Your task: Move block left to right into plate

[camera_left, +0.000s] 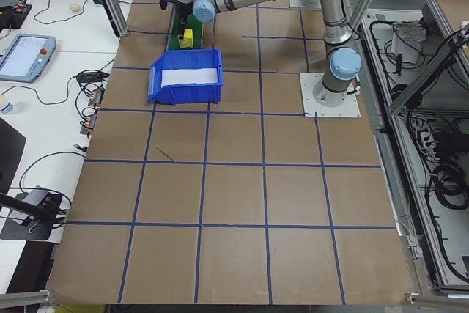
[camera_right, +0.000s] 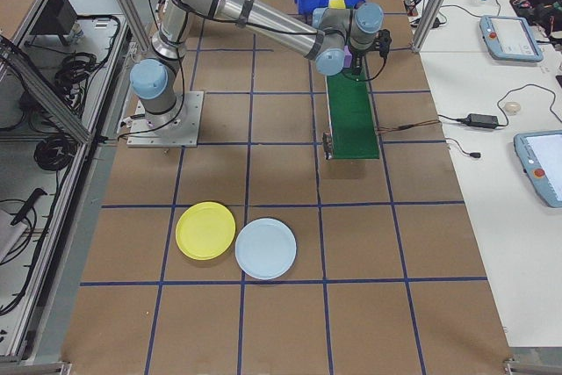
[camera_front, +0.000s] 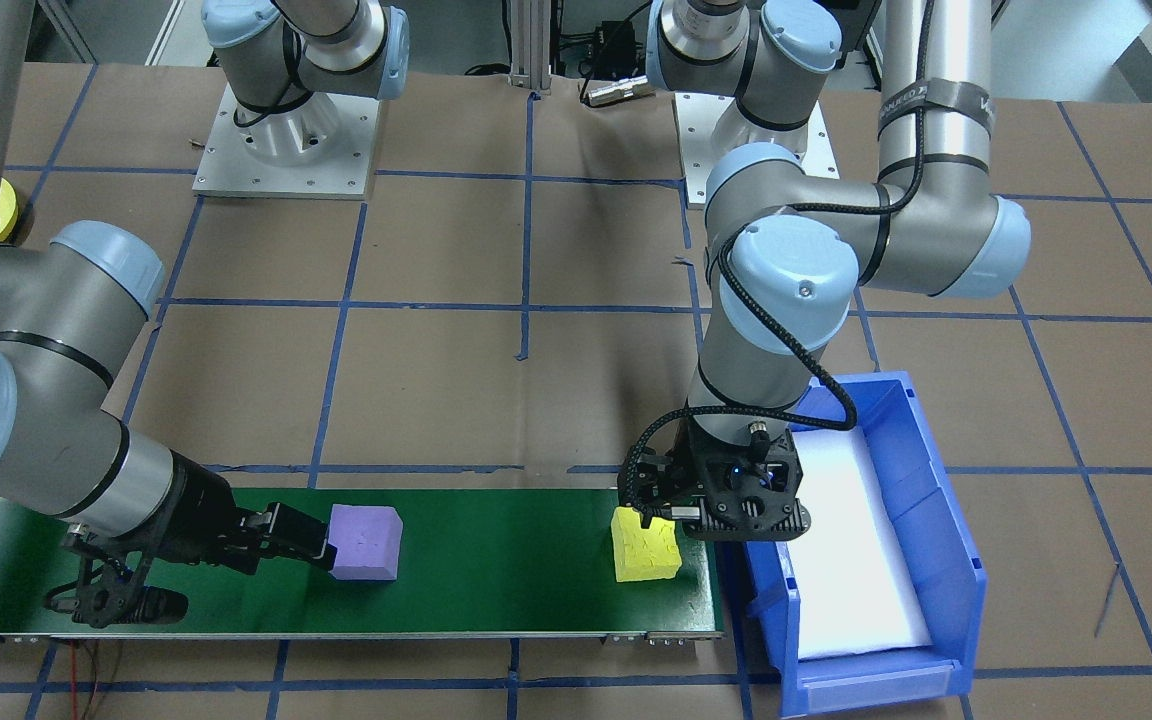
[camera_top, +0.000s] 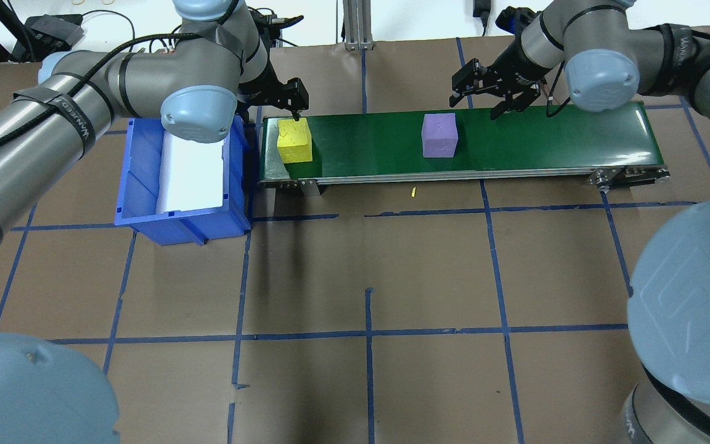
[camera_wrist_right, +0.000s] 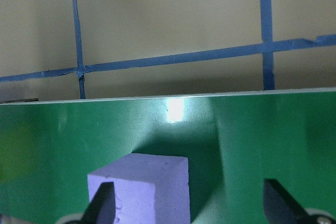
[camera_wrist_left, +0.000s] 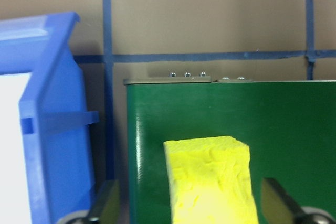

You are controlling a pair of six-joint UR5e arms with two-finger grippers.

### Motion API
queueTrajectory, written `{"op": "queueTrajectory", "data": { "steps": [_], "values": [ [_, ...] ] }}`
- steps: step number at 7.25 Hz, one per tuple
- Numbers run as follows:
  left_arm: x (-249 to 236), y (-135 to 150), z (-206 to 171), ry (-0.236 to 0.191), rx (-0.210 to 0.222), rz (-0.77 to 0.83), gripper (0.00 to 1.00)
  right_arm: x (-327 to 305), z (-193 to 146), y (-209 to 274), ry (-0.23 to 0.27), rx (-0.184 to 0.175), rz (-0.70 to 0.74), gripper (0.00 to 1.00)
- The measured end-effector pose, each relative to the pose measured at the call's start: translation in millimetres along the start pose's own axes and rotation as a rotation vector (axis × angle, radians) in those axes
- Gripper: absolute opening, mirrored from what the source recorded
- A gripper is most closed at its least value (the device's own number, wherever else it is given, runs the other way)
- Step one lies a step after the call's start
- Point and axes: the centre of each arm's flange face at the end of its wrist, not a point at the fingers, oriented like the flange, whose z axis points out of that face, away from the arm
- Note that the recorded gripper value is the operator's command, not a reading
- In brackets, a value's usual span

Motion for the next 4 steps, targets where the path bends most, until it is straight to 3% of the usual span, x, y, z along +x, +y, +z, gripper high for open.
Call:
{"op": "queueTrajectory", "data": {
  "steps": [4],
  "values": [
    [-68.0, 43.6, -112.5, -0.025, -0.102, -0.077, 1.00, 1.2, 3.1, 4.8, -0.002, -0.008, 0.021, 1.00]
  ]
}}
